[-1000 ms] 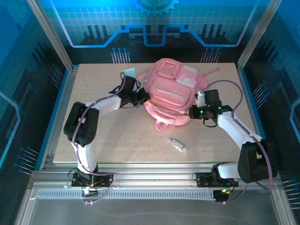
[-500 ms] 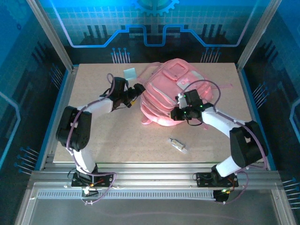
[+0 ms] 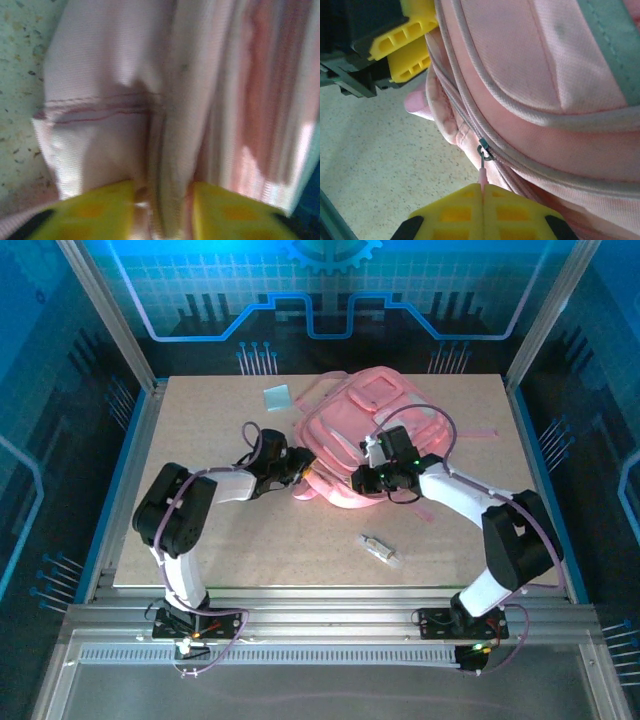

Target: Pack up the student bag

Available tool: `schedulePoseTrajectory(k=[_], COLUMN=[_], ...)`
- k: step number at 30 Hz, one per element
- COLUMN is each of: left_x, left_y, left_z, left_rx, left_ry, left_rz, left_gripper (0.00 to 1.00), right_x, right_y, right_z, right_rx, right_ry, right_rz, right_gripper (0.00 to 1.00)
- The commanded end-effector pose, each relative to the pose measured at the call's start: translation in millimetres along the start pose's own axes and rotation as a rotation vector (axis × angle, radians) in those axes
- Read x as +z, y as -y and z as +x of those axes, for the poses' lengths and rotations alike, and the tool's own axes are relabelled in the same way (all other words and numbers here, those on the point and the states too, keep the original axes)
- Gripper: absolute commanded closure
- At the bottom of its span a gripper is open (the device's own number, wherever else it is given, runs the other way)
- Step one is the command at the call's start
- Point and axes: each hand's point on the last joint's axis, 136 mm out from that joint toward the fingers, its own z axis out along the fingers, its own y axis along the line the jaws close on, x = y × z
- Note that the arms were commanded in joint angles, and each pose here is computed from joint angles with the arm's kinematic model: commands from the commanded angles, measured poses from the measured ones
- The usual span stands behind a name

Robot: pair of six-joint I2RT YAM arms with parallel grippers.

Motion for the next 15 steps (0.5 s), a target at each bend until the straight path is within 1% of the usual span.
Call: schedulePoseTrajectory(k=[1, 2, 9, 15], left_x=[8, 6, -11, -22], left_y=[23, 23, 19, 19], left_z=[4, 3, -12, -19], left_rx=[0.045, 0.059, 0.099, 0.117], left_ry=[-0.016, -0.014, 0.01, 0.025], left_rz=[0.069, 0.06, 0.03, 0.02], left_gripper=[0.9, 1.0, 1.0, 1.0], right_x=[-15, -19, -47, -68], right_y=[13, 21, 71, 119], right_z=[19, 21, 20, 8], right_rx=[-0.036, -0.035, -0.026, 0.046], right_ry=[-0.036, -0.036, 0.007, 0.059], right_rz=[0.076, 0.1, 0.27, 0.388], right_gripper=[1.0, 1.0, 1.0, 1.0])
